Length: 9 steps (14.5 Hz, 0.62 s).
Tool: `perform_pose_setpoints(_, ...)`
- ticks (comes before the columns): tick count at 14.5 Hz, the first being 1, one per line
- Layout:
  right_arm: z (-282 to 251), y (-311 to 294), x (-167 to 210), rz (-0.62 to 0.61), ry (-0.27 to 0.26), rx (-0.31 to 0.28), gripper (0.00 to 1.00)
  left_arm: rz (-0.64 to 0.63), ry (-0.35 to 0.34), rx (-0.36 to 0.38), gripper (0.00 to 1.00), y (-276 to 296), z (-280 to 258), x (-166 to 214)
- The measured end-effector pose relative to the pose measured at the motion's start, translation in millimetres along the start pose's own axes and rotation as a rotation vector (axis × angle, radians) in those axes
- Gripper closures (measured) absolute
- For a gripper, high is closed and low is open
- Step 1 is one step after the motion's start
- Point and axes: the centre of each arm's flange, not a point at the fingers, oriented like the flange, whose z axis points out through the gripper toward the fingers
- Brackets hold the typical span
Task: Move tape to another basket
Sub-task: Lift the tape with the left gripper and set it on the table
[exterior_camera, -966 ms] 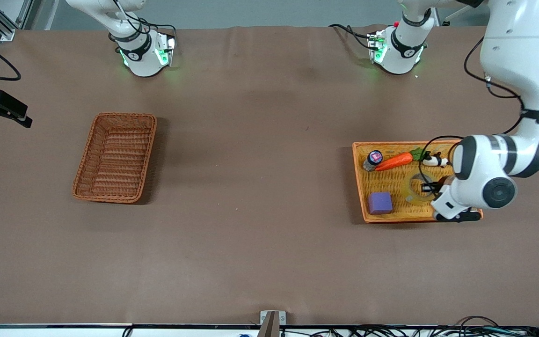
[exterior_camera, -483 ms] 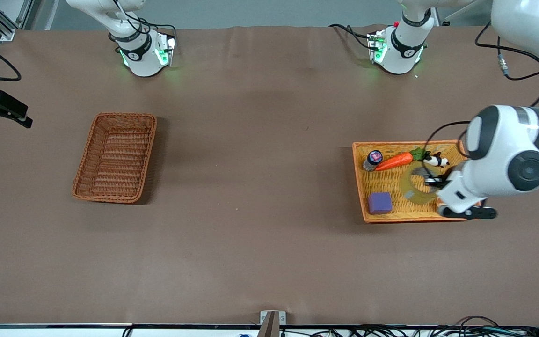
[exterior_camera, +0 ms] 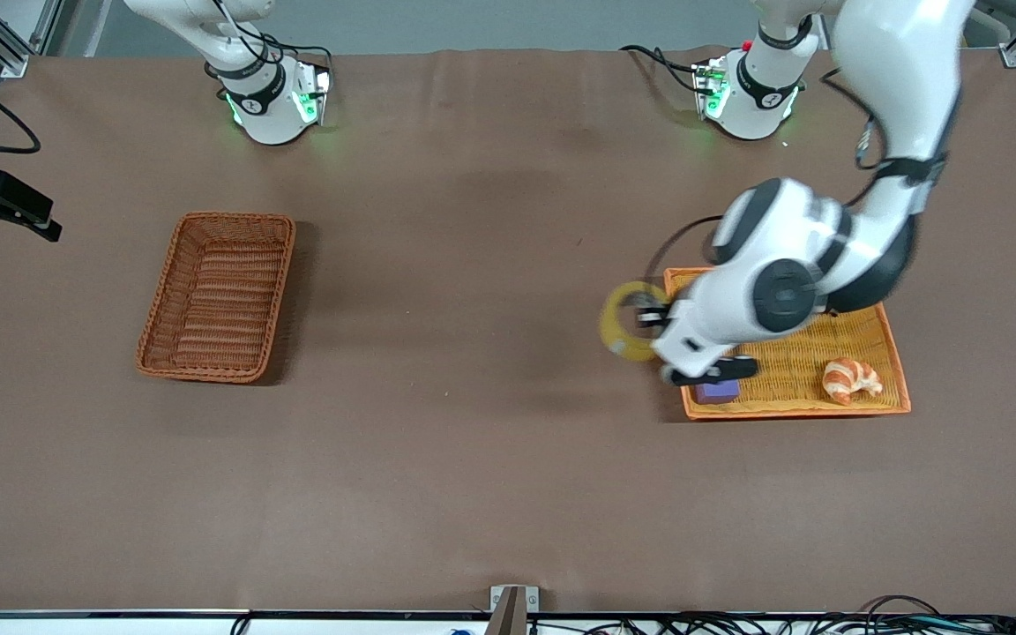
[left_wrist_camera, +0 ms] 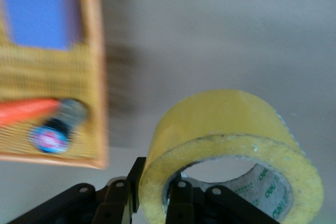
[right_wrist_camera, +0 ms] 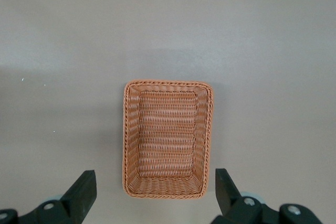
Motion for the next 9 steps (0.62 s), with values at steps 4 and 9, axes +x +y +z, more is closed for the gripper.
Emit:
perform_pose_setpoints(4, 1, 0, 0, 0.0, -0.001, 0.0, 0.0, -0.101, -0.039, -0.125, 0.77, 100, 66, -13)
perform_pose_setpoints(9, 1, 0, 0, 0.0, -0.002, 0.0, 0.0, -0.095, -0.023, -0.169, 0.77, 195, 134, -67)
